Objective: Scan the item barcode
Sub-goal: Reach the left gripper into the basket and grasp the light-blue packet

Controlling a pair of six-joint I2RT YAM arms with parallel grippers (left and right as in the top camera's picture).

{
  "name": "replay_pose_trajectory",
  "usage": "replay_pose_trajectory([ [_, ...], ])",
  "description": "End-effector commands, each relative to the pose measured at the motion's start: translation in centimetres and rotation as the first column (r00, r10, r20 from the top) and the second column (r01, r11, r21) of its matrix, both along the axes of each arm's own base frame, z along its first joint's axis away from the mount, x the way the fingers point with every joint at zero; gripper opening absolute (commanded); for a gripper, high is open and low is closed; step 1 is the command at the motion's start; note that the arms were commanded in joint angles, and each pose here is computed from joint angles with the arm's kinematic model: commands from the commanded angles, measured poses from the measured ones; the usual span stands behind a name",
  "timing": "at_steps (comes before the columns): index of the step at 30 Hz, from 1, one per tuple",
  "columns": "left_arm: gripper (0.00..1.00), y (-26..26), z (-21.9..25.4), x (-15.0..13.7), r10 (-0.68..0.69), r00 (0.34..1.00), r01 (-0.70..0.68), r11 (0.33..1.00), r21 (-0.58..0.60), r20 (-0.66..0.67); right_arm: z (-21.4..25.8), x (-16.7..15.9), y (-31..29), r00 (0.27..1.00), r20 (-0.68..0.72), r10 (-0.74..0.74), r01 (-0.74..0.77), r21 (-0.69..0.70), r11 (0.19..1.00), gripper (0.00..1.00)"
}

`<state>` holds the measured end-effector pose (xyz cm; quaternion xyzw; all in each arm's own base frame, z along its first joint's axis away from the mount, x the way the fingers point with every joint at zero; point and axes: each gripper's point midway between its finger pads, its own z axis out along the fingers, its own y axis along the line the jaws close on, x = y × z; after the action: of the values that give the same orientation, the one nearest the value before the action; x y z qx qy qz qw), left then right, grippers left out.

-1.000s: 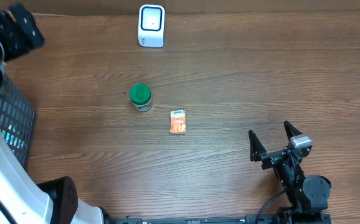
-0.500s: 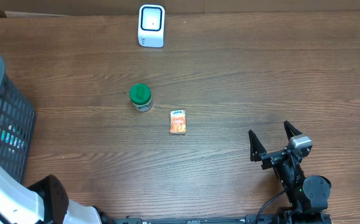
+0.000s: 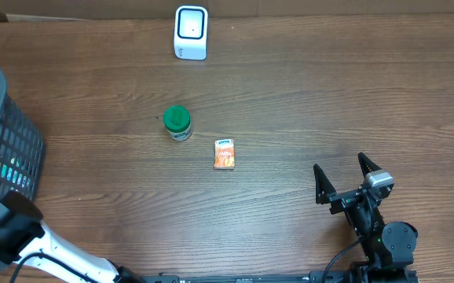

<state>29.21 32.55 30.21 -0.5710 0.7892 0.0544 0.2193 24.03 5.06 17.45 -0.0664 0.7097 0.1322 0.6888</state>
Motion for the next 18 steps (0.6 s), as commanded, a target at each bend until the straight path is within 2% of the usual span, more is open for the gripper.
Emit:
replay_pose_trajectory([
  [1,0.8,1.3,-1.7,-1.4,-0.029,0.999,0.028,0.999,-0.032,-0.044,-0.2,0.0,0.0,1.0,0.003,-0.001,0.001,0.001,1.0,1.0],
  [10,0.79,1.0,-9.2,-1.9,-0.134,0.979,0.101,0.973,-0.21,-0.153,-0.2,0.0,0.0,1.0,0.002,-0.001,0.001,0.001,1.0,1.0],
  [14,0.71,0.5,-12.8,-1.9,-0.177,0.969,0.125,0.953,-0.277,-0.174,-0.2,0.0,0.0,1.0,0.002,-0.001,0.001,0.001,1.0,1.0],
  [18,0.69,0.2,-16.2,-2.1,-0.195,0.961,0.127,0.941,-0.315,-0.196,-0.2,0.0,0.0,1.0,0.002,-0.001,0.001,0.001,1.0,1.0],
])
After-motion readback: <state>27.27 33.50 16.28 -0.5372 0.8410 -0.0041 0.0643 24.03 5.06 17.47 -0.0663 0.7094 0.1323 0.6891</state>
